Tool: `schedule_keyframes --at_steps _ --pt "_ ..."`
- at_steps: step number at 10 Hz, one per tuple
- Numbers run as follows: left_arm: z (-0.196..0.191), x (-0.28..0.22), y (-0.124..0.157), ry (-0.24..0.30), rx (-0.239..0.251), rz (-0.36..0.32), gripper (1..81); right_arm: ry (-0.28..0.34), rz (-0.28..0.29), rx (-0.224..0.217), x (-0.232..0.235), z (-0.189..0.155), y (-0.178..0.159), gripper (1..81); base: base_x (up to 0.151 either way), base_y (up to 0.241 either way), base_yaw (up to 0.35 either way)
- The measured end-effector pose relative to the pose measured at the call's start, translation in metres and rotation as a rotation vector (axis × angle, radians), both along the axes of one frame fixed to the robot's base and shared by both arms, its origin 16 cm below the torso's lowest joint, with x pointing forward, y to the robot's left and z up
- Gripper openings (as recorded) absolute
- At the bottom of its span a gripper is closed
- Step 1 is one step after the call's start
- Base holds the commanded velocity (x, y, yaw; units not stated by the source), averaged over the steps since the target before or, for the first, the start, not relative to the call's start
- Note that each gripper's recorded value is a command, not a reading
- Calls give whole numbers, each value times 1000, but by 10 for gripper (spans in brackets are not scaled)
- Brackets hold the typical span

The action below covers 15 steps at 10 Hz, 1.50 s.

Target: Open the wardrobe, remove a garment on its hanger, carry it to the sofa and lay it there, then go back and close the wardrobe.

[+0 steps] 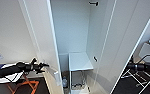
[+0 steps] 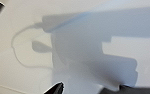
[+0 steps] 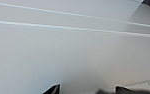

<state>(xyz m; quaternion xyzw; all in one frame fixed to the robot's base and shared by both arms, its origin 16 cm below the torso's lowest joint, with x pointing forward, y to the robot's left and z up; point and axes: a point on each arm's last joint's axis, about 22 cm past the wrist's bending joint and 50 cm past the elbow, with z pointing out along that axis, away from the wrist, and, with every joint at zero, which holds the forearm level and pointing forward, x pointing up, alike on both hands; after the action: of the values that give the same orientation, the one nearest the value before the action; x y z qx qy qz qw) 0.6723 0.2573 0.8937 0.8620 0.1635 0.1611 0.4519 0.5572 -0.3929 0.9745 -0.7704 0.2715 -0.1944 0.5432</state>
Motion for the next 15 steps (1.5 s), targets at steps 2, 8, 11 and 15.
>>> schedule_keyframes --at_steps 2,8,11,15 --pt "-2 -8 -46 20 -49 -65 811 6 43 30 5 -12 37 811 0 0 0" --pt "-86 -54 -116 124 -70 -117 811 -12 230 88 13 -56 175 811 0 0 0" --pt "-153 -101 -127 178 -39 -138 811 -7 243 59 15 -113 221 811 0 0 0" --pt "-239 -187 -121 230 25 -208 811 95 197 -50 -58 -254 205 811 0 0 0"
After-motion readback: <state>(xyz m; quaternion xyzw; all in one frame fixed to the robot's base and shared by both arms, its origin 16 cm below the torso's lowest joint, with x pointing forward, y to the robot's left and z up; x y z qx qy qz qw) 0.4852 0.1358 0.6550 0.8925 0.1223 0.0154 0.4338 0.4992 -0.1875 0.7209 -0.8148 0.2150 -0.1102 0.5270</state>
